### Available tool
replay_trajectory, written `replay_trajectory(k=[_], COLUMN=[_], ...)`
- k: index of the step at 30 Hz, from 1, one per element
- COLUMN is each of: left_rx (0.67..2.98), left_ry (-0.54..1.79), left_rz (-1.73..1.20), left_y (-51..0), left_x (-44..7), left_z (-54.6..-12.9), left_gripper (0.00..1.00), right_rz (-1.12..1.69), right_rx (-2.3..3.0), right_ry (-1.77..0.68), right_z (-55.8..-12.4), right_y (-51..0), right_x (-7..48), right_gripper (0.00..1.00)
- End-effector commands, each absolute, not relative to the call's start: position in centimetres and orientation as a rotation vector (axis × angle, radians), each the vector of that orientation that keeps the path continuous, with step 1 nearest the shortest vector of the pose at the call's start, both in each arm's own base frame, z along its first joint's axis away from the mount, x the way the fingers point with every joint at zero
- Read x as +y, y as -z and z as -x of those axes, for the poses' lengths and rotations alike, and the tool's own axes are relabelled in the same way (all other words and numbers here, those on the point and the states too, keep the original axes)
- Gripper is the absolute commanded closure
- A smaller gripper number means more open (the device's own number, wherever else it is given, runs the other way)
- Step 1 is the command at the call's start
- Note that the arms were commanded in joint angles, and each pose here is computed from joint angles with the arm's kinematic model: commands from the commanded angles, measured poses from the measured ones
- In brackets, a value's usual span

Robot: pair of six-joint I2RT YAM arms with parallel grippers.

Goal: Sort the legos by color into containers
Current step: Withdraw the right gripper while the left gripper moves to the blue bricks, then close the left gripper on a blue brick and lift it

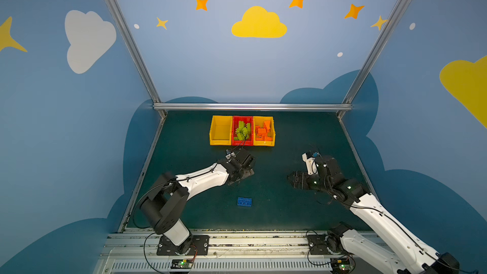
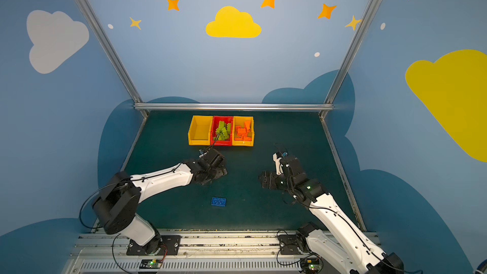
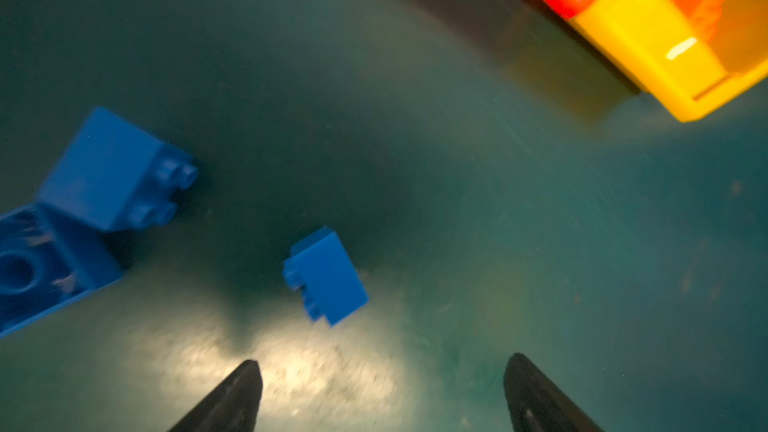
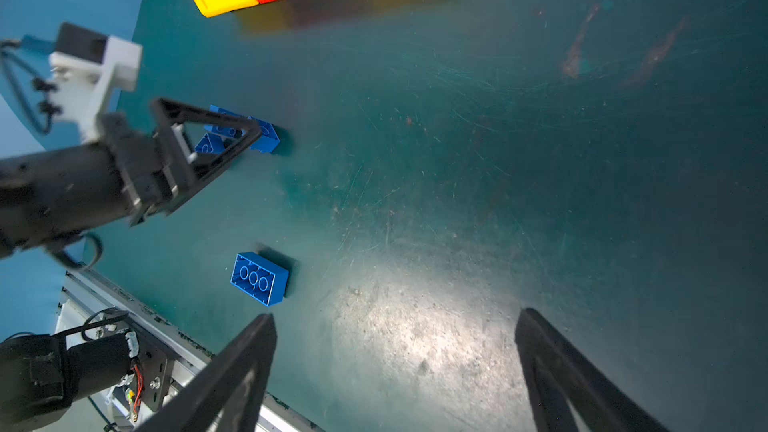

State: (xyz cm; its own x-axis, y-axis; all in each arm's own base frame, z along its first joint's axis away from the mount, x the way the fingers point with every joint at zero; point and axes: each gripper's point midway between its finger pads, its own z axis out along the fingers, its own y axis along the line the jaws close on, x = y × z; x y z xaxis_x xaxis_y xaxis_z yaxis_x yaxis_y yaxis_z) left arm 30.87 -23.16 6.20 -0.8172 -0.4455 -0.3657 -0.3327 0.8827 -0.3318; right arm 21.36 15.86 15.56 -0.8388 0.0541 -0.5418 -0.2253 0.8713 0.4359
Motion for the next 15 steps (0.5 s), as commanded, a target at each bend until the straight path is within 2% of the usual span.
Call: replay_trajectory(k=[1, 9, 15], left_rx=[2.63, 2.64, 2.647], left_ry=[0.303, 0.203, 0.171], left_rz=[0.648, 0.731, 0.76], left_y=[-5.3, -3.9, -3.2], left_x=[-22.8, -20.9, -20.0], left_z=[-31.6, -32.7, -33.1], left_gripper=[0.15, 0.24, 0.38], right_rz=[0.117, 0.095, 0.104], right_rx=[2.489, 2.508, 2.51], right_ry=[-0.68, -0.691, -0.672], right_z=[-20.5, -18.7, -18.5], right_y=[-15.3, -13.2, -12.9], right_x=[15.6, 14.7, 14.3], right_gripper=[0.12, 0.12, 0.12])
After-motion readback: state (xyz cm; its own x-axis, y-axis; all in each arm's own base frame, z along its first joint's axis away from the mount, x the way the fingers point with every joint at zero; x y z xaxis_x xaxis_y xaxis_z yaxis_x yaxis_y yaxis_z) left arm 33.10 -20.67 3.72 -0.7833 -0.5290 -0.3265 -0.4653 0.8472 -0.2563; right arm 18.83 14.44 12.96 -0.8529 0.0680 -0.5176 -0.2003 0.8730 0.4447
